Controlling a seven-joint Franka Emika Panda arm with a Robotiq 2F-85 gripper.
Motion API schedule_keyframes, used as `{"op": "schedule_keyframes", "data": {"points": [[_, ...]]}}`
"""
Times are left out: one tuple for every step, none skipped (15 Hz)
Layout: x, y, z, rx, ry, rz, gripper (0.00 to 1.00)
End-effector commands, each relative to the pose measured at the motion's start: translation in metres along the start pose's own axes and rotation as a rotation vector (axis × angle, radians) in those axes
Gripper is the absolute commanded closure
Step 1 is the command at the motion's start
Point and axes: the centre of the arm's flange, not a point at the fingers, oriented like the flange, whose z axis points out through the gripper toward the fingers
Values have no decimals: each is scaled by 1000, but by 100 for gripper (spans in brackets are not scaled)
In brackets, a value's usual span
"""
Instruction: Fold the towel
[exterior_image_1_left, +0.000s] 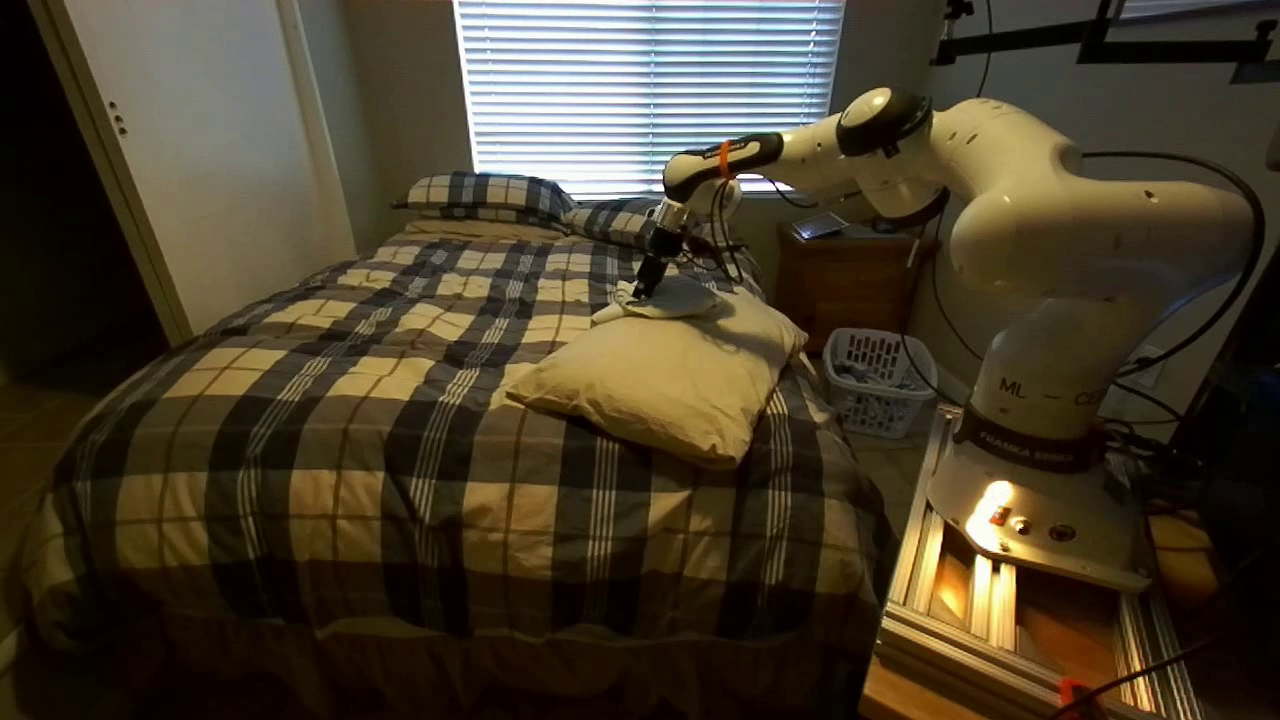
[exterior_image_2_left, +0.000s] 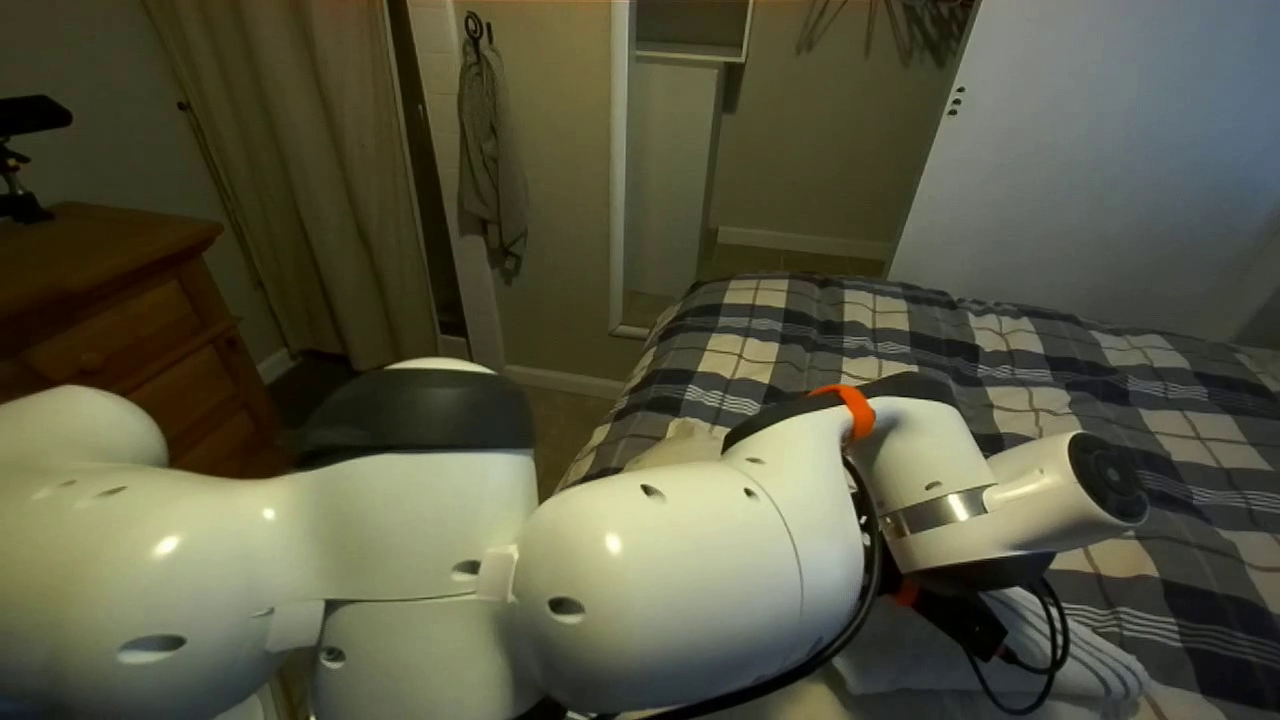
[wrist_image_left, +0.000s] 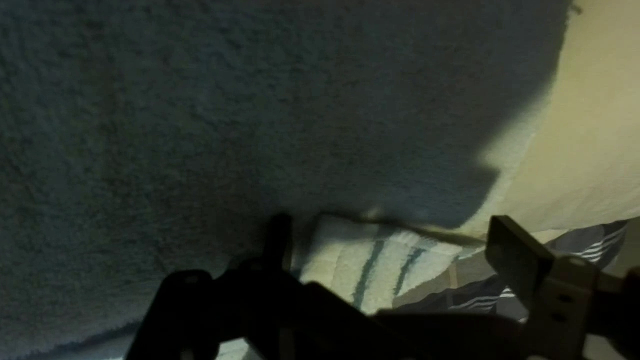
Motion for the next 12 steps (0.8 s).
{"op": "schedule_keyframes", "data": {"points": [[16, 4, 1, 50, 16, 15, 0], [18, 2, 1, 61, 24, 13, 0], [20, -1, 0, 80, 33, 12, 0], [23, -5, -1, 100, 45, 11, 0], [26, -7, -2, 110, 58, 13, 0], [29, -9, -3, 128, 74, 18, 0], [33, -11, -4, 136, 97, 19, 0], [37, -11, -4, 126, 119, 17, 0], [41, -11, -4, 127, 133, 17, 0], [45, -11, -2, 137, 141, 16, 0], [47, -11, -1, 143, 147, 17, 0], [49, -12, 1, 144, 147, 19, 0]]}}
